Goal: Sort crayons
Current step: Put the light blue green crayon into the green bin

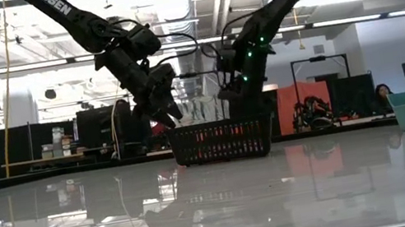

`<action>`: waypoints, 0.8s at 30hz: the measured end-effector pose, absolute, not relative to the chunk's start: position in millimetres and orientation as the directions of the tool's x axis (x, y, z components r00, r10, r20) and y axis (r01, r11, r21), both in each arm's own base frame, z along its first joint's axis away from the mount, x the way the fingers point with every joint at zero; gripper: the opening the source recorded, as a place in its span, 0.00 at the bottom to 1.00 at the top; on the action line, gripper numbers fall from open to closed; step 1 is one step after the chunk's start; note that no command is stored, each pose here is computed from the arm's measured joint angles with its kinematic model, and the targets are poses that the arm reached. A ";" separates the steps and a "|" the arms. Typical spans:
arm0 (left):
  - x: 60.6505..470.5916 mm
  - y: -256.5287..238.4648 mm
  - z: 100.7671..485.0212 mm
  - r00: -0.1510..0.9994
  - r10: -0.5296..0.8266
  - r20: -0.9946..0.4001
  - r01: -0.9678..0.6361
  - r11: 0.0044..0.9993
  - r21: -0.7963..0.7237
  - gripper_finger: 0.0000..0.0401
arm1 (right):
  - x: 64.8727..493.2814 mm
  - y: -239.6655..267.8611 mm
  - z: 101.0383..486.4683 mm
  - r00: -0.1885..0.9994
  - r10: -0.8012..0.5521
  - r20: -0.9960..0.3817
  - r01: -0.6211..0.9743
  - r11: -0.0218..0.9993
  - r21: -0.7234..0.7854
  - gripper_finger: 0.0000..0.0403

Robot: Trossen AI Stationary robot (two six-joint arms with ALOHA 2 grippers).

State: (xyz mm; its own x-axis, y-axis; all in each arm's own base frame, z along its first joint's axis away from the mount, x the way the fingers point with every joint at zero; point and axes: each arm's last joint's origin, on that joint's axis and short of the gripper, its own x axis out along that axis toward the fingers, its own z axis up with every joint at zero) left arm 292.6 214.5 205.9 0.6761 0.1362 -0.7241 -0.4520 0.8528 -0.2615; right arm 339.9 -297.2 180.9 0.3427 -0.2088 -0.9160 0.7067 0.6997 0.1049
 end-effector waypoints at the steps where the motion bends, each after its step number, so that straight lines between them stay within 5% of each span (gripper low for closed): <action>1: 292.5 214.3 205.8 0.675 0.134 -0.725 -0.451 0.853 -0.263 0.52 | 338.1 -299.1 179.0 0.338 -0.203 -0.919 0.710 0.696 0.107 0.36; 24: 291.8 213.5 205.0 0.670 0.122 -0.732 -0.450 0.851 -0.270 0.52 | 326.1 -301.0 157.3 0.340 -0.168 -0.925 0.576 0.815 0.063 0.36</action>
State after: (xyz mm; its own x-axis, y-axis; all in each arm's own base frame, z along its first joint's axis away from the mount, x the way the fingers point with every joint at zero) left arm 291.8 213.5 205.0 0.6700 0.1218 -0.7323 -0.4500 0.8511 -0.2703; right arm 326.1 -301.0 157.3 0.3396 -0.1683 -0.9254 0.5759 0.8151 0.0631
